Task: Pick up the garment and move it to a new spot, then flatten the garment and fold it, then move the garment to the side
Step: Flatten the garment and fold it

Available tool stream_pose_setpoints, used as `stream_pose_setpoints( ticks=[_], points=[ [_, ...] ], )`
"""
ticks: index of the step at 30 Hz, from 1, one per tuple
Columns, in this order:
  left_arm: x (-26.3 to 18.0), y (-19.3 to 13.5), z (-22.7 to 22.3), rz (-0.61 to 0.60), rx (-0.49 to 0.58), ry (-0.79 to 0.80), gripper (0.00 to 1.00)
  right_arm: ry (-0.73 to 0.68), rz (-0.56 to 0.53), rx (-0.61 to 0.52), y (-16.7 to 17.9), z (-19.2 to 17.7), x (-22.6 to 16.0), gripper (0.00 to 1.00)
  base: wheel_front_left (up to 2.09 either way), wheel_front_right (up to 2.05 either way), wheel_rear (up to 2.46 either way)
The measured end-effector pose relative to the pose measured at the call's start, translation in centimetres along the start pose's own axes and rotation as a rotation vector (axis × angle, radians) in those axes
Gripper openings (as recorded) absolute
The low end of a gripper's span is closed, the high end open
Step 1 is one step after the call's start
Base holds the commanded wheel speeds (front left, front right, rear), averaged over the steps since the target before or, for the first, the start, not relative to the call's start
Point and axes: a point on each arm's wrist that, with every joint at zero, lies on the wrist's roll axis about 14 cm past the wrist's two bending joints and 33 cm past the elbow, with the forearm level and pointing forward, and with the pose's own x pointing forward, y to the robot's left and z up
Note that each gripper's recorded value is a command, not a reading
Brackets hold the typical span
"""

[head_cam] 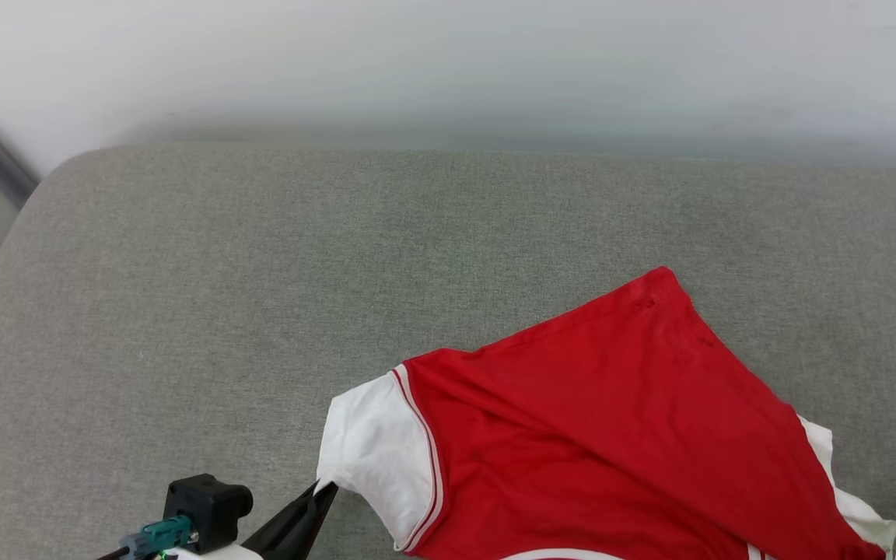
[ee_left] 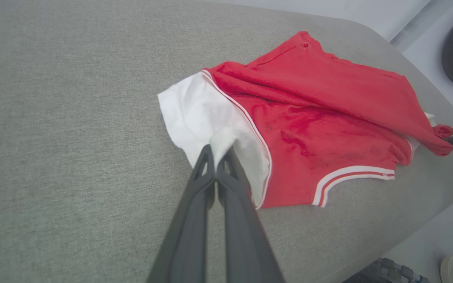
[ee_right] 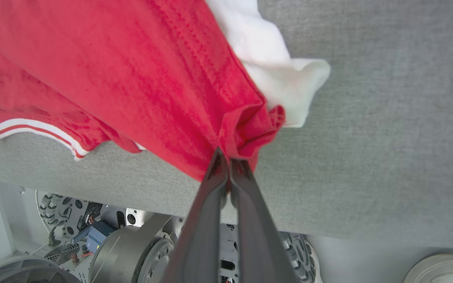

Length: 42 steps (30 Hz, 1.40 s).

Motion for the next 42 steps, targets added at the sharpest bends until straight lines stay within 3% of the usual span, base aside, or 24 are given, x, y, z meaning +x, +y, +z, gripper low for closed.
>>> stream_pose_setpoints(
  ticks=[1,5,12,16,19,26,38,39,40,42],
  points=[
    [0.0,0.0,0.0,-0.001,-0.003,-0.001,0.0,-0.008,-0.002,-0.011,0.0,0.2,0.0,0.98,0.0,0.0,0.0],
    [0.1,0.1,0.3,0.001,-0.005,-0.003,0.0,-0.056,0.015,-0.058,0.6,2.5,-0.5,1.0,0.0,0.0,0.0],
    [0.4,0.4,1.2,0.004,0.024,-0.01,0.0,-0.245,0.092,-0.199,4.3,11.7,-1.9,1.0,0.0,0.0,0.0],
    [0.8,0.2,2.0,0.001,-0.001,-0.029,0.0,-0.232,0.129,-0.309,7.5,15.1,-0.6,1.0,0.0,0.0,0.0],
    [1.1,0.5,2.2,-0.001,0.038,-0.016,0.0,-0.199,0.16,-0.346,9.7,17.0,1.5,1.0,0.0,0.0,0.0],
    [1.6,1.2,2.2,0.03,0.01,-0.004,0.0,-0.06,0.139,-0.432,12.7,18.6,7.7,1.0,0.0,0.0,0.0],
    [2.2,2.4,0.9,0.083,-0.024,0.026,0.0,0.131,0.081,-0.529,12.7,17.4,15.0,1.0,0.0,0.0,0.0],
    [2.2,2.5,0.7,0.087,-0.026,0.03,0.0,0.138,0.077,-0.541,12.7,17.3,15.2,0.41,0.0,0.0,0.0],
    [2.1,2.6,0.6,0.09,-0.027,0.033,0.0,0.143,0.071,-0.555,12.6,17.2,15.4,0.0,0.0,0.0,0.0],
    [2.1,2.7,0.5,0.095,-0.022,0.033,0.0,0.147,0.059,-0.572,12.4,17.2,15.4,0.0,0.0,0.0,0.0]
  ],
)
